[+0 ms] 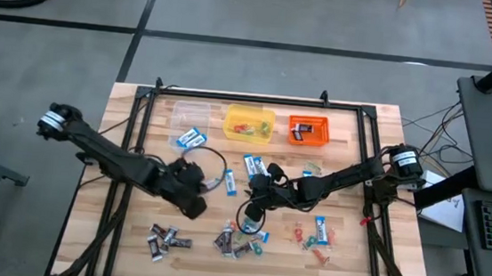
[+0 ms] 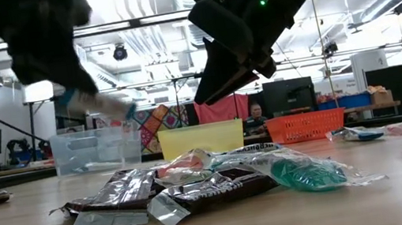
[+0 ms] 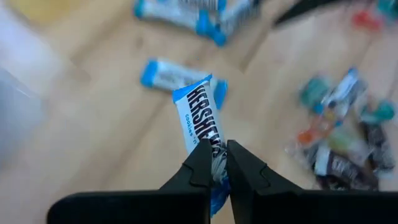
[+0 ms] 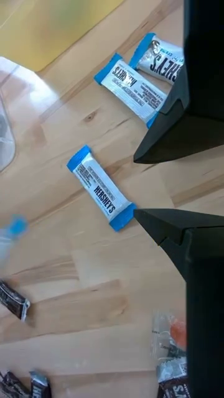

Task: Sort candy
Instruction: Put the white chocolate into the transparent bin, then put the black chocolate into the orange bin

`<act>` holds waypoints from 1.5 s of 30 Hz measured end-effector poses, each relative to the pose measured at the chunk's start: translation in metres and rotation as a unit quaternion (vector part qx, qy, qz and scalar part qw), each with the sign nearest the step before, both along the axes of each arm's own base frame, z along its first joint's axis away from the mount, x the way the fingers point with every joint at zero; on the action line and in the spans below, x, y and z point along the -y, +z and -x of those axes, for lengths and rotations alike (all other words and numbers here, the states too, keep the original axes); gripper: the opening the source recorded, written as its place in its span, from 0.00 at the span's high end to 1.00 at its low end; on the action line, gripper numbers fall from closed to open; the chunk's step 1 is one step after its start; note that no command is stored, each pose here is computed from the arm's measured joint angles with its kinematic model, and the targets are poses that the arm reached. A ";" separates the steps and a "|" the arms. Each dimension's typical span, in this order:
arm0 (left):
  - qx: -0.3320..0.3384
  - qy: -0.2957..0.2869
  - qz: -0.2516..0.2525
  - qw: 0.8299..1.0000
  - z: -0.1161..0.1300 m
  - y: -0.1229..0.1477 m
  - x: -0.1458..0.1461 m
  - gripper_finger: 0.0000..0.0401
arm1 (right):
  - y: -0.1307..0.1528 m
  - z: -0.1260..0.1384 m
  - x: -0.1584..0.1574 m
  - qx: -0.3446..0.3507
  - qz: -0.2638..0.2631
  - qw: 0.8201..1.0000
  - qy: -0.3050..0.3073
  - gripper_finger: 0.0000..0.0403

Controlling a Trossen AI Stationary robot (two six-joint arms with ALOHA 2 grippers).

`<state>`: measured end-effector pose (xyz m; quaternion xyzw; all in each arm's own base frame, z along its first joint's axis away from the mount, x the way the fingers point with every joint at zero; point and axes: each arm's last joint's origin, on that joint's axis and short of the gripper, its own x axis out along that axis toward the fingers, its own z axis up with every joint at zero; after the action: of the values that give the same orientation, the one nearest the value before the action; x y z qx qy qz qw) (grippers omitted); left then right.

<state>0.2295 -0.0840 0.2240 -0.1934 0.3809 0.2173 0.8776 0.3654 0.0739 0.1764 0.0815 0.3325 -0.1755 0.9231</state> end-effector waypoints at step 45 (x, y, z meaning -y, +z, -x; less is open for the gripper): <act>-0.177 0.150 -0.068 0.970 0.040 0.000 -0.180 0.72 | 0.004 -0.005 0.003 0.033 -0.014 0.999 -0.007 0.71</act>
<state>0.1896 0.0963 0.2241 -0.1468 0.4813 0.4023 0.7648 0.3704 0.0710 0.1804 0.1024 0.3036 -0.1742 0.9311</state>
